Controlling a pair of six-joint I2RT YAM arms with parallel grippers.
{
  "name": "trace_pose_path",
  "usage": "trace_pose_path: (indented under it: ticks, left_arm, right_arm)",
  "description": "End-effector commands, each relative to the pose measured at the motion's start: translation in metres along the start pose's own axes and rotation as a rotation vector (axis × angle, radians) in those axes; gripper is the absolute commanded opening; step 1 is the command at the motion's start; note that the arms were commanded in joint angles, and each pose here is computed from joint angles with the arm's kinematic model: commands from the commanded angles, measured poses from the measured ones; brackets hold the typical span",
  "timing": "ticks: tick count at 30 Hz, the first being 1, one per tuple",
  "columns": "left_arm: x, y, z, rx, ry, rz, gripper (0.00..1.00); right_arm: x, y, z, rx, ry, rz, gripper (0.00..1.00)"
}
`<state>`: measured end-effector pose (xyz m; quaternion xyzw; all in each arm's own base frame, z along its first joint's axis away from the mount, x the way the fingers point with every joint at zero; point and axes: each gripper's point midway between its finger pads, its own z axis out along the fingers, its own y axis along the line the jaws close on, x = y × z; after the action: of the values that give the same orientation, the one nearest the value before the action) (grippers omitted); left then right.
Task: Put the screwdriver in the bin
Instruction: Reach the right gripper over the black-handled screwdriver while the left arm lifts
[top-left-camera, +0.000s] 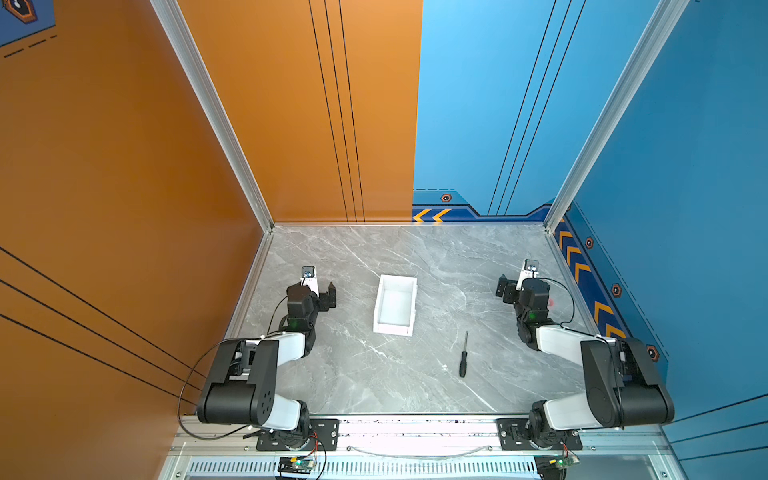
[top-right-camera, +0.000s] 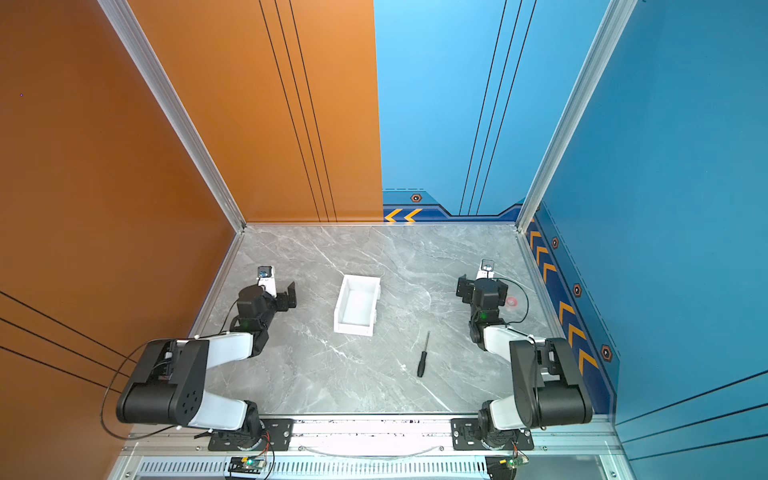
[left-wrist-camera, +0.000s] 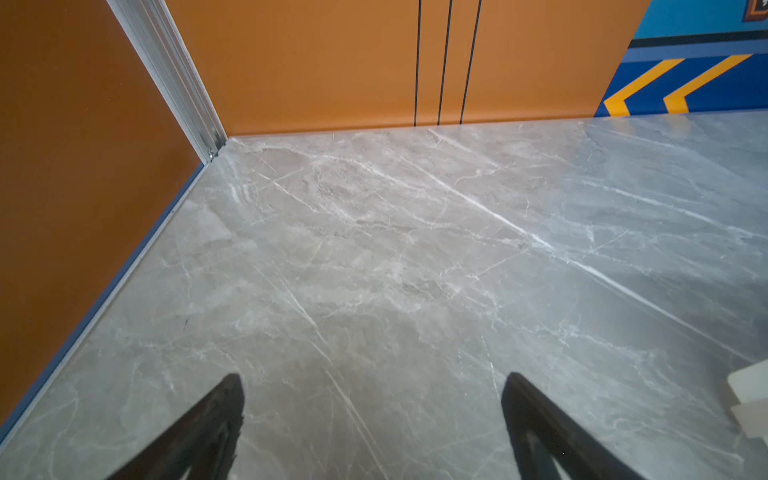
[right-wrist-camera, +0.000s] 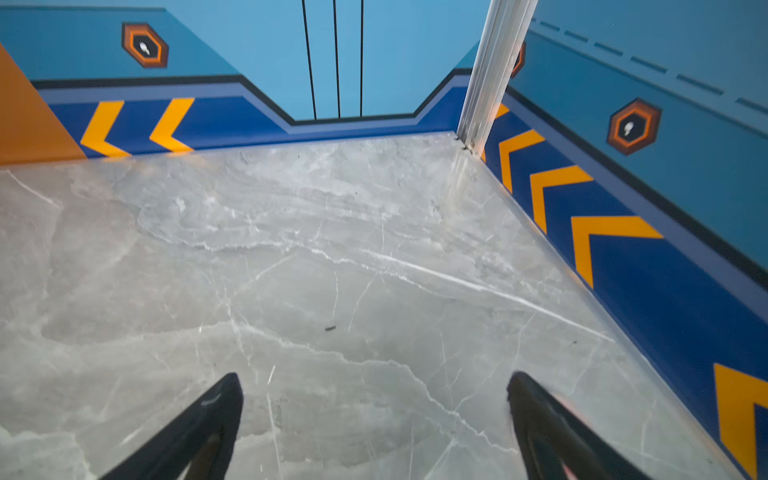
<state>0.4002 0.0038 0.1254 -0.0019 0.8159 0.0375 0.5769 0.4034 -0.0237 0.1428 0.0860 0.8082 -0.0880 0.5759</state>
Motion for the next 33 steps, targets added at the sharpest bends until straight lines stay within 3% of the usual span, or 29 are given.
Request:
trace_pose_path:
  ticks: [1, 5, 8, 12, 16, 20, 24, 28, 33]
  left_arm:
    - [-0.009, -0.010, -0.004, 0.044, 0.064, 0.051, 0.98]
    - [-0.020, -0.021, -0.012, 0.070, 0.180, 0.148, 0.98]
    - [-0.027, -0.027, -0.019, 0.090, 0.273, 0.192, 0.98]
    - [-0.032, -0.037, -0.035, 0.142, 0.411, 0.126, 0.98]
    - [-0.038, -0.059, -0.063, 0.263, 0.488, 0.124, 0.98]
    - [-0.062, -0.064, -0.084, 0.281, 0.453, 0.155, 0.98]
    - [-0.071, -0.079, -0.106, 0.373, 0.516, 0.167, 0.98]
    - [-0.076, -0.086, -0.116, 0.410, 0.503, 0.235, 0.98]
    - [-0.085, -0.099, -0.128, 0.450, 0.486, 0.262, 0.98]
  right_arm:
    - [0.003, -0.008, -0.013, 0.046, 0.067, 0.008, 1.00]
    - [-0.010, -0.006, -0.033, 0.019, 0.140, 0.141, 1.00]
    - [-0.016, -0.003, -0.050, -0.001, 0.237, 0.308, 1.00]
    - [-0.008, 0.033, -0.072, -0.183, 0.388, 0.385, 1.00]
    - [0.008, 0.051, -0.097, -0.195, 0.471, 0.345, 1.00]
    - [0.032, 0.067, -0.127, -0.187, 0.567, 0.281, 1.00]
    - [0.058, 0.080, -0.154, -0.197, 0.653, 0.223, 0.83]
    - [0.087, 0.090, -0.181, -0.212, 0.751, 0.167, 0.66]
    - [0.118, 0.097, -0.211, -0.217, 0.817, 0.079, 0.66]
